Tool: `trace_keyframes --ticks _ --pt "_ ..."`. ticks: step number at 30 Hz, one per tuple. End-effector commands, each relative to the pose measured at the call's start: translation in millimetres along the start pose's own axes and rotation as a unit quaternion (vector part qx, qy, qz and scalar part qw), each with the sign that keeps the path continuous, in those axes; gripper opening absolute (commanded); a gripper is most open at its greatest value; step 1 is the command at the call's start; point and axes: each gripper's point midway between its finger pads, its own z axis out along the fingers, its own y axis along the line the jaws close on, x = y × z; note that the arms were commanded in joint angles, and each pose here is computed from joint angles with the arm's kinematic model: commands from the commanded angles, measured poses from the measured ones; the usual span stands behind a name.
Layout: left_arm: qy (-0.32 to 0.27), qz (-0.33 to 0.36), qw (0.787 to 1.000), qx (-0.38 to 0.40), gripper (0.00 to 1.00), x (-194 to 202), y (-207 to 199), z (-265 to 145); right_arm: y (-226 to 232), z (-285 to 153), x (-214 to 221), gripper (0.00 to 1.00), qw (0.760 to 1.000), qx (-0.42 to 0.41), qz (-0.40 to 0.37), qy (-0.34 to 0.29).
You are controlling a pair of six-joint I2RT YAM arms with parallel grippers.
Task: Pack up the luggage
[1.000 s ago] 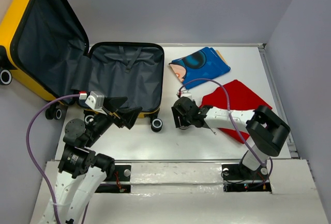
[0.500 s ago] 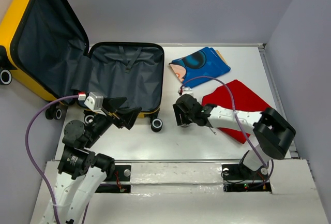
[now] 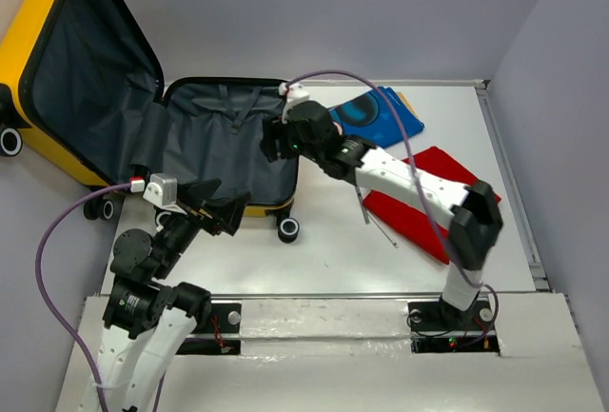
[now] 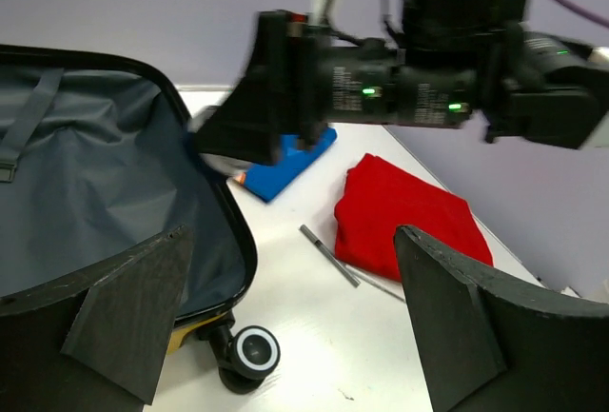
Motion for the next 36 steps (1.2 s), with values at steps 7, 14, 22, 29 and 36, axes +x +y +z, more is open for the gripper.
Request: trace_keyframes --ticks 7,14,22,29,36 --pt "-0.034 -0.002 0.999 -0.031 0.99 -17 6 -6 65 119 16 0.4 0.996 -0.09 -0.02 0.016" --pt "-0.032 -0.002 0.999 -0.027 0.99 -16 5 -6 95 135 0 0.85 0.989 -0.145 0.002 0.007" --pt "-0.025 -0.003 0.999 -0.027 0.99 -13 6 -3 50 77 -23 0.75 0.999 -0.049 -0.02 -0.009" --pt "-0.028 -0.001 0.999 -0.017 0.99 -14 2 -5 -84 -41 99 0.07 0.992 0.099 0.031 0.075" --pt "-0.014 -0.004 1.0 -0.008 0.99 -8 0 -1 -121 -130 201 0.11 0.973 0.132 0.129 0.138"
